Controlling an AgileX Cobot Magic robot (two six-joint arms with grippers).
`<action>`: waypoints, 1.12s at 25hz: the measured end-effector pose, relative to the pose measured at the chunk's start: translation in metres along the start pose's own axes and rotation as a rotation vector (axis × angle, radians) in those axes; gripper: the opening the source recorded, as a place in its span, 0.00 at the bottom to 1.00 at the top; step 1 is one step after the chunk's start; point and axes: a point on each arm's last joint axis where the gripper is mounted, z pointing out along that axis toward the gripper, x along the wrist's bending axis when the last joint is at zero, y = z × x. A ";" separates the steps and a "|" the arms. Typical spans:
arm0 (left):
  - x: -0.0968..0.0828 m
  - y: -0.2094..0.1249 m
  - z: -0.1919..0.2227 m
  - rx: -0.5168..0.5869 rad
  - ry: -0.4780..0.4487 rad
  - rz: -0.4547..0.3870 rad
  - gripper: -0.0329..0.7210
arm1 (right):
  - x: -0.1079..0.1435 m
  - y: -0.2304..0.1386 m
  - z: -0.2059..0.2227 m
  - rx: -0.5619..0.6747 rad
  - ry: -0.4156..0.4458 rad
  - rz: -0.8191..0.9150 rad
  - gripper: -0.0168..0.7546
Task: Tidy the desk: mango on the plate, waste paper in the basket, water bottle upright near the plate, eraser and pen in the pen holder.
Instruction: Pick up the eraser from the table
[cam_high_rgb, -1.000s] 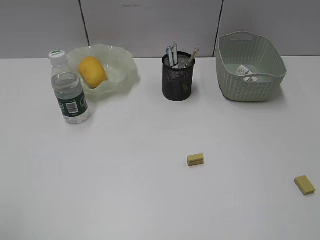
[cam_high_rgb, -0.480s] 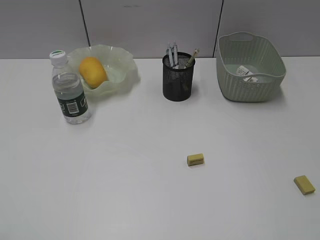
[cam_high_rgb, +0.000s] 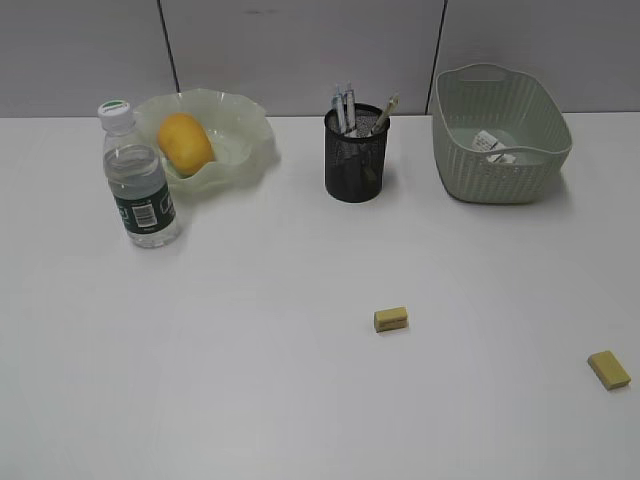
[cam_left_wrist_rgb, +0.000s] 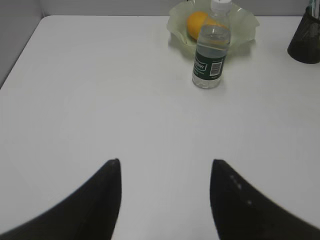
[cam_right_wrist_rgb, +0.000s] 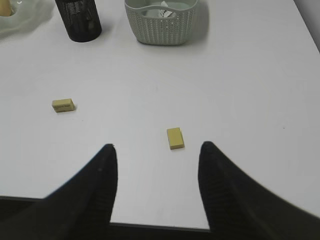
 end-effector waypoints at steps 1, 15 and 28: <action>-0.001 0.000 0.000 0.000 -0.006 -0.003 0.62 | 0.000 0.000 0.000 0.000 0.000 0.000 0.57; -0.001 0.000 0.000 0.000 -0.006 -0.002 0.62 | 0.000 0.000 0.000 0.000 0.000 0.000 0.57; -0.001 0.000 0.000 -0.001 -0.006 -0.002 0.62 | 0.000 -0.001 0.001 0.003 0.002 0.001 0.57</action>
